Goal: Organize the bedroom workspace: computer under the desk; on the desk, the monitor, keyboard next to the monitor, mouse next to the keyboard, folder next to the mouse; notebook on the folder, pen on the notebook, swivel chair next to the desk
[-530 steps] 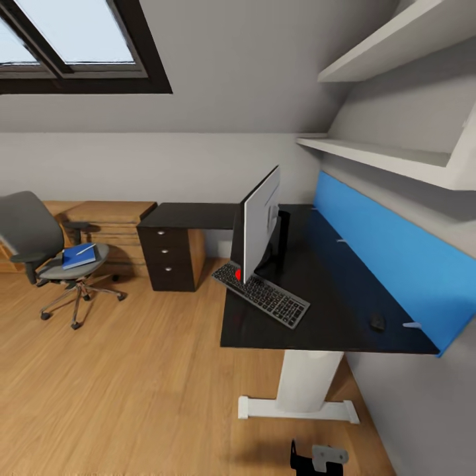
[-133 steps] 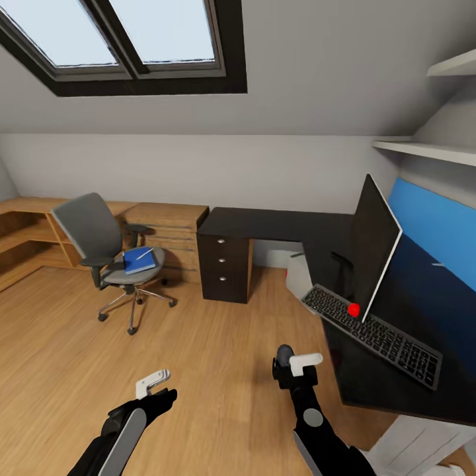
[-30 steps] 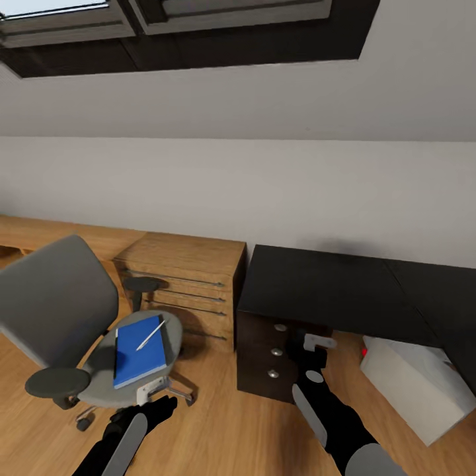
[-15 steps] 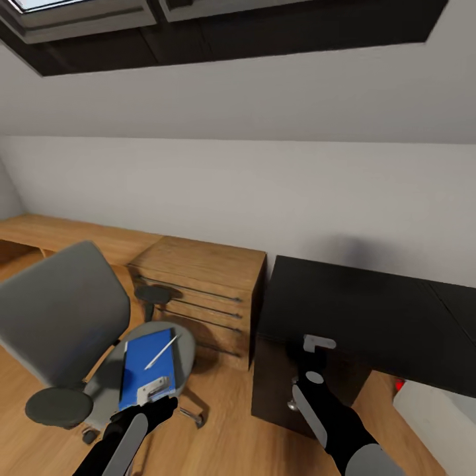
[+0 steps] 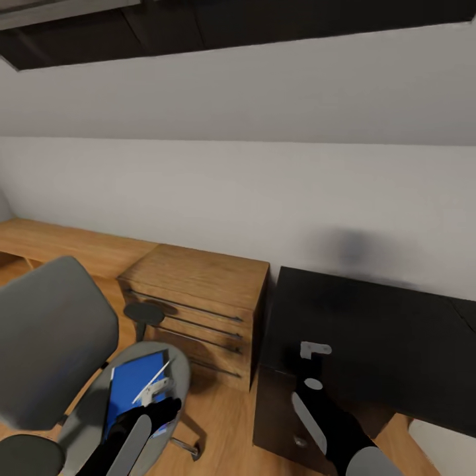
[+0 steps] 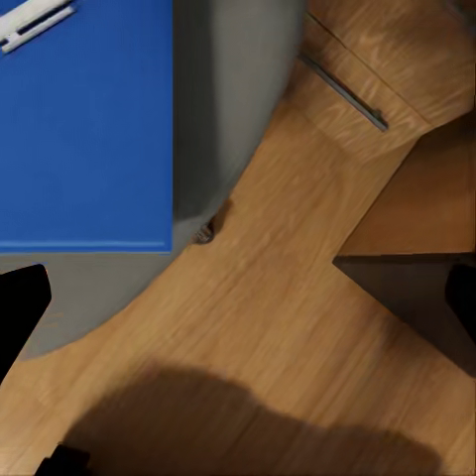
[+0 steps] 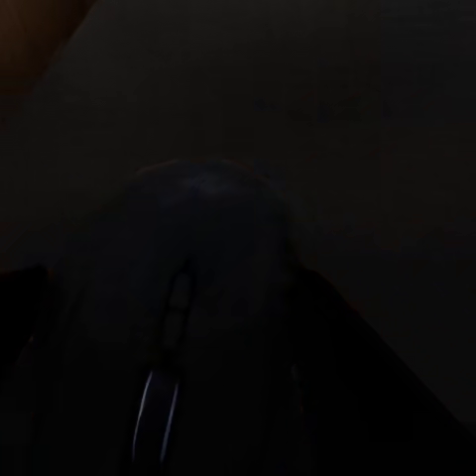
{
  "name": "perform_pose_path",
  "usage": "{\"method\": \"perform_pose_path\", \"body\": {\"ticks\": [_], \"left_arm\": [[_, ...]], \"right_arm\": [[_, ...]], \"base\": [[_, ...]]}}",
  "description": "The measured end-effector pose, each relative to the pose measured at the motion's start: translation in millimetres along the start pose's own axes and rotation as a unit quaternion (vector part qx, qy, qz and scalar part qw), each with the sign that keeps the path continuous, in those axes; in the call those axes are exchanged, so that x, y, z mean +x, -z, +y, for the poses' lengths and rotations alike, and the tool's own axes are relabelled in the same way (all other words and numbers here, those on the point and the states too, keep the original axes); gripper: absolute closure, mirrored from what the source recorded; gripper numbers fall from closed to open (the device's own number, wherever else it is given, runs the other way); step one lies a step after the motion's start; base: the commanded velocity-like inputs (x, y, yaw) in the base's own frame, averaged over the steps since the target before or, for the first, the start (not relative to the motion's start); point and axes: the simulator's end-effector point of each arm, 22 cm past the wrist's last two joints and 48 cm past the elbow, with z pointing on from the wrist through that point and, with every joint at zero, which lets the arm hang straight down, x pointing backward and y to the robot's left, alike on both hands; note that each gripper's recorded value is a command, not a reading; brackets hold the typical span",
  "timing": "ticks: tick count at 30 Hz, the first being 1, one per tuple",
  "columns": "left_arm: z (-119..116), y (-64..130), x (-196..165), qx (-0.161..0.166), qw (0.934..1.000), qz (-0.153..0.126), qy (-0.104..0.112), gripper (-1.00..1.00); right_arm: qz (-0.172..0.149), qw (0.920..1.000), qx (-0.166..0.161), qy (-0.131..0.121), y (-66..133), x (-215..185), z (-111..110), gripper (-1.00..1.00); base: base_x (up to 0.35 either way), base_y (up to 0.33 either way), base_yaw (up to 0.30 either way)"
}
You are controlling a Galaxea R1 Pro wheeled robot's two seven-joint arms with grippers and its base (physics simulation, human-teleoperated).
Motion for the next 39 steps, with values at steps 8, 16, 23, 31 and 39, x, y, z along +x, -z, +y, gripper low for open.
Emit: {"method": "perform_pose_path", "body": {"ticks": [8, 16, 23, 31, 39], "left_arm": [[-0.6, 0.0, 0.3, 0.0, 1.0, 0.0, 0.0, -1.0], [-0.5, 0.0, 0.0, 0.0, 1.0, 0.0, 0.0, -1.0], [-1.6, 0.9, -2.3, 0.001, 1.0, -0.003, 0.0, -1.0], [-6.2, 5.7, -13.0, 0.007, 0.9999, -0.015, 0.004, -1.0], [-6.5, 5.9, -13.6, 0.008, 0.9998, -0.015, 0.004, -1.0]], "right_arm": [[0.039, 0.9968, -0.067, 0.018, 0.0, 39.2, 22.9, 1.0], [0.043, 0.9948, -0.091, 0.021, 1.2, 42.2, 32.7, 1.0], [0.043, 0.9946, -0.092, 0.021, 0.9, 42.1, 33.2, 1.0], [0.047, 0.9945, -0.091, 0.021, 0.9, 46.7, 32.3, -1.0], [0.049, 0.9946, -0.089, 0.021, 0.9, 46.7, 32.0, -1.0]], "base": [[0.331, 0.0, 0.0], [0.16, 0.0, 0.0], [0.009, 0.0, 0.0], [0.0, 0.0, 0.0], [0.0, 0.0, 0.0]]}}
